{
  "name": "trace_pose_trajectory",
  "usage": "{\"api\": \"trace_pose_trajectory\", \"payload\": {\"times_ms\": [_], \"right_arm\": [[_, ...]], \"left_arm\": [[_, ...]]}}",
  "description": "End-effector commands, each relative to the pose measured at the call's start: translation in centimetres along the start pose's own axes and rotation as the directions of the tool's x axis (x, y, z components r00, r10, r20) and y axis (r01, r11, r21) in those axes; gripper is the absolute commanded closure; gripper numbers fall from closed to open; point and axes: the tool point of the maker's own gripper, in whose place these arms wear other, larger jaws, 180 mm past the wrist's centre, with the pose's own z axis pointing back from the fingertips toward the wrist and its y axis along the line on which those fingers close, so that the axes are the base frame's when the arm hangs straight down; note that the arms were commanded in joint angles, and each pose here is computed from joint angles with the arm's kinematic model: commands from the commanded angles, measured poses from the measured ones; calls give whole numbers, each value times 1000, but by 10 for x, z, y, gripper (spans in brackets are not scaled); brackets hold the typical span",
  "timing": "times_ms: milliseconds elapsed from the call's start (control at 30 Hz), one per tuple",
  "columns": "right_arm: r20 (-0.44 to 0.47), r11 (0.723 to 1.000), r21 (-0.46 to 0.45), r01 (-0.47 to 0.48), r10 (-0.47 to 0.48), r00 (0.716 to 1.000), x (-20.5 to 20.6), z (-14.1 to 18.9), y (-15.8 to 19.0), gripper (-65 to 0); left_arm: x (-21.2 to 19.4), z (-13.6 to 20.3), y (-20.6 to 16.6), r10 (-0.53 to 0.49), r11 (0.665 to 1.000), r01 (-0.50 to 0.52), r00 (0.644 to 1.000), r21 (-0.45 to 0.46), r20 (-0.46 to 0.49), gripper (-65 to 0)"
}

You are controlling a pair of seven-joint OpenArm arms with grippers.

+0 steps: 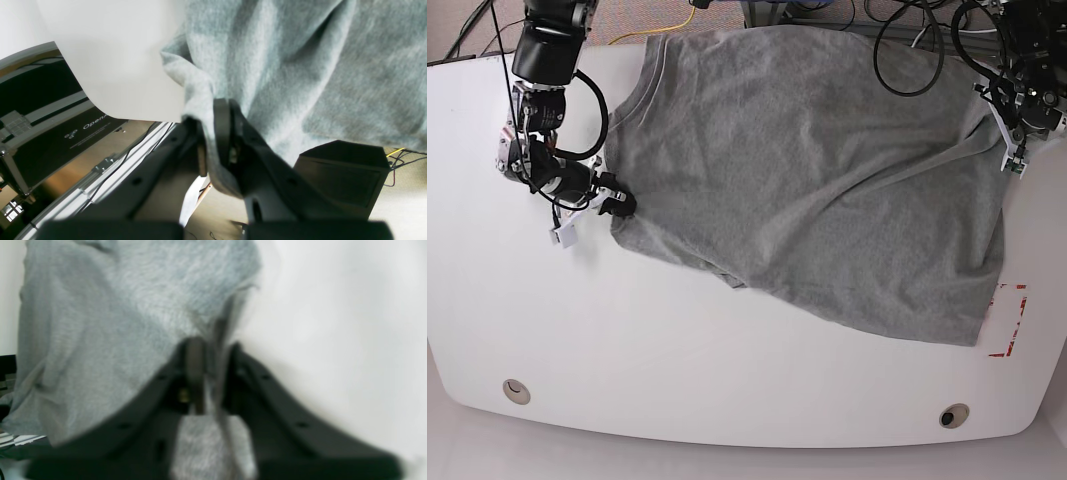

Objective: Layout the t-shirt on the table in an organized manner, then fold the t-shirt properly
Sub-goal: 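Move the right gripper to the shirt hem corner and grasp it, then pull the grasped hem corner outward with the right gripper to smooth the shirt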

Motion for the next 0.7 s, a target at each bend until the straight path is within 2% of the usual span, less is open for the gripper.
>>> {"api": "trace_pose_trajectory", "payload": {"times_ms": [0, 333, 533, 667], "right_arm": [[37, 999, -18, -27, 28, 999, 28, 10, -7, -30], [59, 997, -79, -6, 10, 998, 64, 27, -38, -33], [124, 990, -125, -60, 75, 989, 101, 45, -45, -33], [99, 982, -150, -111, 126, 987, 114, 45, -46, -33]], "left_arm": [[3, 4, 8, -9, 1000, 9, 1000, 28, 9, 0], [4, 3, -3, 8, 1000, -8, 1000, -1, 16, 0], [20, 3, -19, 54, 998, -52, 997, -43, 54, 0], [38, 5, -32, 71, 995, -63, 993, -78, 96, 0]]}}
